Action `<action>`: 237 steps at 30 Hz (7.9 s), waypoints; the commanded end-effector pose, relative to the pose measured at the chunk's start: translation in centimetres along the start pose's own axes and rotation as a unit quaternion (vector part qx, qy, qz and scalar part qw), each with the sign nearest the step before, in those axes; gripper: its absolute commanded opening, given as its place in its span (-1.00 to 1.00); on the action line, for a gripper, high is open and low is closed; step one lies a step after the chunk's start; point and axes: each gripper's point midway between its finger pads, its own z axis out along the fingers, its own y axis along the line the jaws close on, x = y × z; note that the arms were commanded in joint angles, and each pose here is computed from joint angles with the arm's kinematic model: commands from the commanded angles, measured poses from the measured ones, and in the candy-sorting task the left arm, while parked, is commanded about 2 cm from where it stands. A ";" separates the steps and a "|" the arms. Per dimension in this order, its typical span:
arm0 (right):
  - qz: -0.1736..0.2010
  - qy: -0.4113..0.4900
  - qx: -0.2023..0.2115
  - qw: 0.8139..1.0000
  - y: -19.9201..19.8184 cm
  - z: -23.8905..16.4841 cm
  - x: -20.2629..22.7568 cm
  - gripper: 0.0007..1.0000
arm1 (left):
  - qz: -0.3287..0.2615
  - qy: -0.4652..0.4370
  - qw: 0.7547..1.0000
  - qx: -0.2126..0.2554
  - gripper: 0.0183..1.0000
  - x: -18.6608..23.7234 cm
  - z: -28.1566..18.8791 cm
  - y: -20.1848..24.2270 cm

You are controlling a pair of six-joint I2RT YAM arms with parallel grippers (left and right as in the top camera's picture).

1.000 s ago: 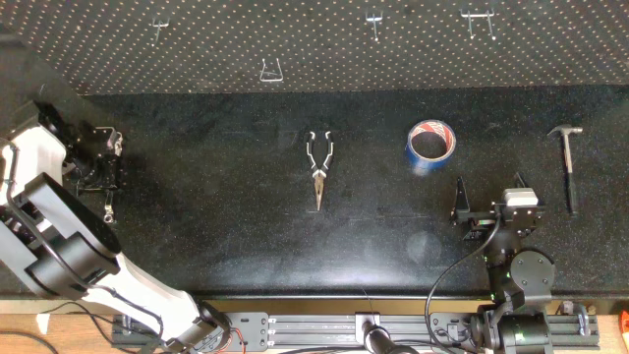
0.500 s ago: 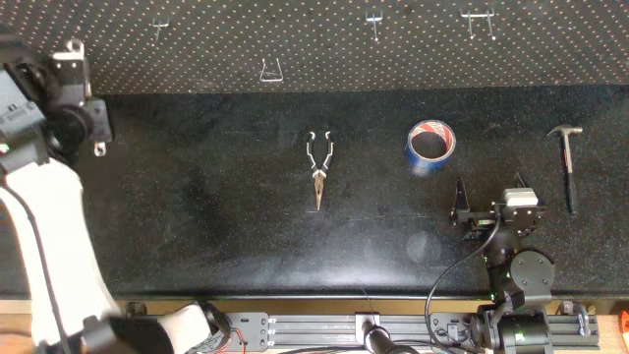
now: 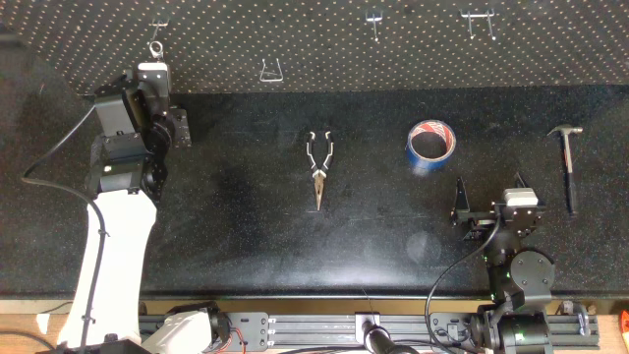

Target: Place Tools Onto Pegboard

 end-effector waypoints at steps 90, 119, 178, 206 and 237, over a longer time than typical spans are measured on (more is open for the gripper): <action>-0.007 0.001 -0.003 1.000 0.1 0.0 0.2 0.96 | -0.038 0.371 0.927 0.044 1.00 11.3 5.3 -26.9; -0.007 0.001 -0.003 1.000 0.1 0.0 0.2 0.96 | -0.002 0.381 0.922 0.070 0.99 12.4 7.0 -27.2; -0.007 0.001 -0.003 1.000 0.1 0.0 0.2 0.96 | -0.081 -0.015 0.994 0.071 -0.98 -12.3 -4.9 -13.9; -0.007 0.001 -0.003 1.000 0.1 0.0 0.2 0.96 | -0.062 -0.020 0.997 0.046 0.07 -12.3 2.5 -15.6; -0.007 0.001 -0.003 1.000 0.1 0.0 0.2 0.95 | -0.158 -0.210 0.960 0.102 0.99 6.2 -7.3 -5.6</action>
